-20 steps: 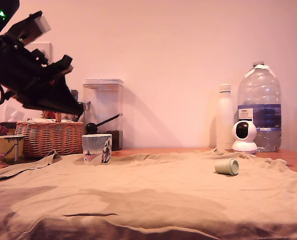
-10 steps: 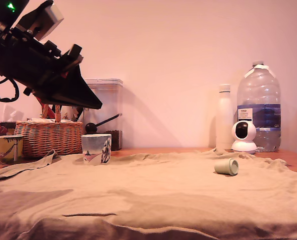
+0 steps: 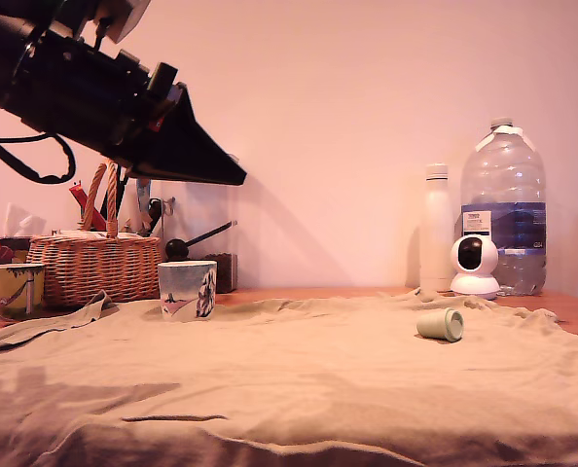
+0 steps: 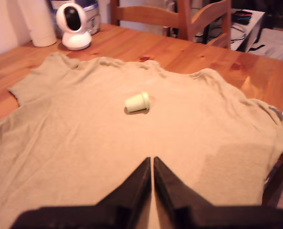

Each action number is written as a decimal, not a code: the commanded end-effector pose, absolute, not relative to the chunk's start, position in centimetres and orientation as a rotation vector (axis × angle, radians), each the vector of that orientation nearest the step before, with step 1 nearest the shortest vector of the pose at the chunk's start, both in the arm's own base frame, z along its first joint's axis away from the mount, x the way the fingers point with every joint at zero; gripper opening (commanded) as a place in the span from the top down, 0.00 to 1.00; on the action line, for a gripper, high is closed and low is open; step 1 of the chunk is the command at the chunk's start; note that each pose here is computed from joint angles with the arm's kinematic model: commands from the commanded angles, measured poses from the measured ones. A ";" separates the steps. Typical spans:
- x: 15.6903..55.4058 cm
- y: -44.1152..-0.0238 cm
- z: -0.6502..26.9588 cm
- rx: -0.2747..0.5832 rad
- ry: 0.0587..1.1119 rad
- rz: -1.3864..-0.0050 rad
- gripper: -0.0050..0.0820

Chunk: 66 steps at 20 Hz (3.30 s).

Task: Pick up the coffee capsules on the table and drop them inside the coffee cup

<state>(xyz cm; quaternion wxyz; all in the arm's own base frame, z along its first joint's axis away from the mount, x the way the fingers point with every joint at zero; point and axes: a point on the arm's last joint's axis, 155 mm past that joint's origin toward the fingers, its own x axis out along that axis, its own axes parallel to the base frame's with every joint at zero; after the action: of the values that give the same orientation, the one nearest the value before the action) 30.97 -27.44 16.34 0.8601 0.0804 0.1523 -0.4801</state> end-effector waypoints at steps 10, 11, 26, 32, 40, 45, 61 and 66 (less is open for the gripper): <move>30.6 -27.5 16.4 0.183 0.293 -1.025 0.31; 30.5 -27.5 16.4 0.182 0.292 -1.029 0.31; 31.8 -30.1 14.7 0.150 0.281 -1.128 0.31; 33.9 -31.6 14.0 0.146 0.298 -1.146 0.31; 35.8 -33.5 12.7 0.134 0.321 -1.186 0.31; 37.2 -34.5 12.4 0.131 0.319 -1.199 0.31; 39.3 -38.9 10.1 0.100 0.370 -1.174 0.31; 40.1 -40.4 9.2 0.076 0.400 -1.103 0.31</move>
<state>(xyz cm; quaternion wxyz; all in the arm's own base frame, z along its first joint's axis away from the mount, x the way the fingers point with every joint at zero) 39.72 -39.89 9.83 0.8315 0.0392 0.1848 -0.5224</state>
